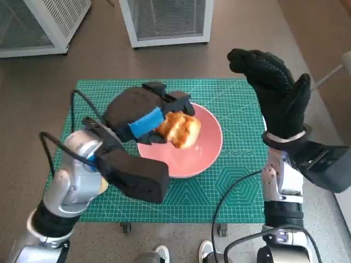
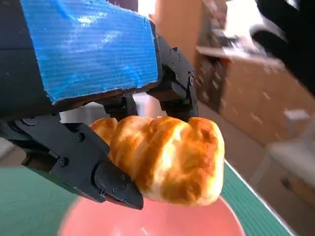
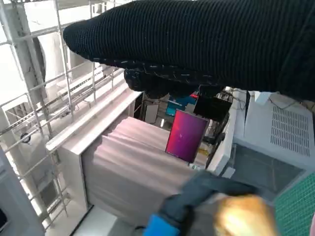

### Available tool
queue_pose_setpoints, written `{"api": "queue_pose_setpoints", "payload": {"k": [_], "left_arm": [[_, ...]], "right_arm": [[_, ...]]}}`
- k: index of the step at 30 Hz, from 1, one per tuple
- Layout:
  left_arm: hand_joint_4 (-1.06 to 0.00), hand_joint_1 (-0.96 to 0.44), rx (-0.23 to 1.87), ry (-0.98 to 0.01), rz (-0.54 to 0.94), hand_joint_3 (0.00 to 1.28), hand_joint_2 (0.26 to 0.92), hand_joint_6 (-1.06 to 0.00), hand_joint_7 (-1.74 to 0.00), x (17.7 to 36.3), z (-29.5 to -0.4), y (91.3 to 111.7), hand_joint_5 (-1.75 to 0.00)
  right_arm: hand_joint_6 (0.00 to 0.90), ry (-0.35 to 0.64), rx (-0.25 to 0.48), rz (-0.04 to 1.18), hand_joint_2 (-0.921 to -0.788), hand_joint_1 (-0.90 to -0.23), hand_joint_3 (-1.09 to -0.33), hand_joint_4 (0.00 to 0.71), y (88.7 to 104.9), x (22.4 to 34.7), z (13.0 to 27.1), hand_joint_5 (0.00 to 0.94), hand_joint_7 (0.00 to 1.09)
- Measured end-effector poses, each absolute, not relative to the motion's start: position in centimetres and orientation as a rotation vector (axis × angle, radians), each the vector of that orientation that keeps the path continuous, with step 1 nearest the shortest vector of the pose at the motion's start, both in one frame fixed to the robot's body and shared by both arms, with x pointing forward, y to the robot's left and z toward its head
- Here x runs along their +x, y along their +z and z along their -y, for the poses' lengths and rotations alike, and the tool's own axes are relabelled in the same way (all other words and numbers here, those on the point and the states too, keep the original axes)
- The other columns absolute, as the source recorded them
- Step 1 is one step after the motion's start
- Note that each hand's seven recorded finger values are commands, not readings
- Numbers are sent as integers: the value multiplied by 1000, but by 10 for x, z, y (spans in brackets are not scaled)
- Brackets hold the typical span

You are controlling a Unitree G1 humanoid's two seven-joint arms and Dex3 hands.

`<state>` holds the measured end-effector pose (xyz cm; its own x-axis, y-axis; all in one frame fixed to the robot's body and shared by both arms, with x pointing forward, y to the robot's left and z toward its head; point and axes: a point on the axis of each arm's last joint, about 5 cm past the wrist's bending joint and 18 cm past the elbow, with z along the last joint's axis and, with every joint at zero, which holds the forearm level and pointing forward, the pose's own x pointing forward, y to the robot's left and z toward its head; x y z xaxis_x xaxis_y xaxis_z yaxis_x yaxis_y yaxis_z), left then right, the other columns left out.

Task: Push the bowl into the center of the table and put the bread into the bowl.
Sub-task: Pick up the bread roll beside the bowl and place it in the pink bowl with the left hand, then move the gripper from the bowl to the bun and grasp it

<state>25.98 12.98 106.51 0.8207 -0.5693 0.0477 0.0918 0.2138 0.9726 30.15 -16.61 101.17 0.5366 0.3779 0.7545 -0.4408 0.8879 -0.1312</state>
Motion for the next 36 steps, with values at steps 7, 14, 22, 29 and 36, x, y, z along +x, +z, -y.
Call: {"api": "queue_pose_setpoints", "payload": {"k": [7, 14, 22, 29, 36], "left_arm": [[-594, 173, 1271, -513, 375, 149, 920, -461, -884, 266, -128, 1059, -1296], [-284, -44, 1247, -531, 283, 40, 822, -304, -115, 265, -128, 1060, -144], [-162, -166, 1249, -549, 264, 4, 787, -257, -14, 259, -130, 1068, -6], [-113, -189, 1222, -530, 312, 0, 772, -256, -8, 247, -144, 1084, 0], [-85, -181, 1135, -452, 381, 0, 766, -250, -3, 223, -165, 1108, 0]], "right_arm": [[3, 484, 80, 878, -921, -629, -780, 184, 1010, 299, 168, 1, 444], [4, 483, 80, 880, -921, -634, -773, 187, 1010, 298, 169, 2, 434], [12, 481, 80, 880, -921, -634, -769, 190, 1010, 298, 169, 3, 425], [15, 480, 80, 878, -921, -628, -772, 190, 1009, 297, 169, 2, 419], [16, 478, 75, 875, -921, -628, -774, 188, 1008, 297, 168, 1, 414]]}}
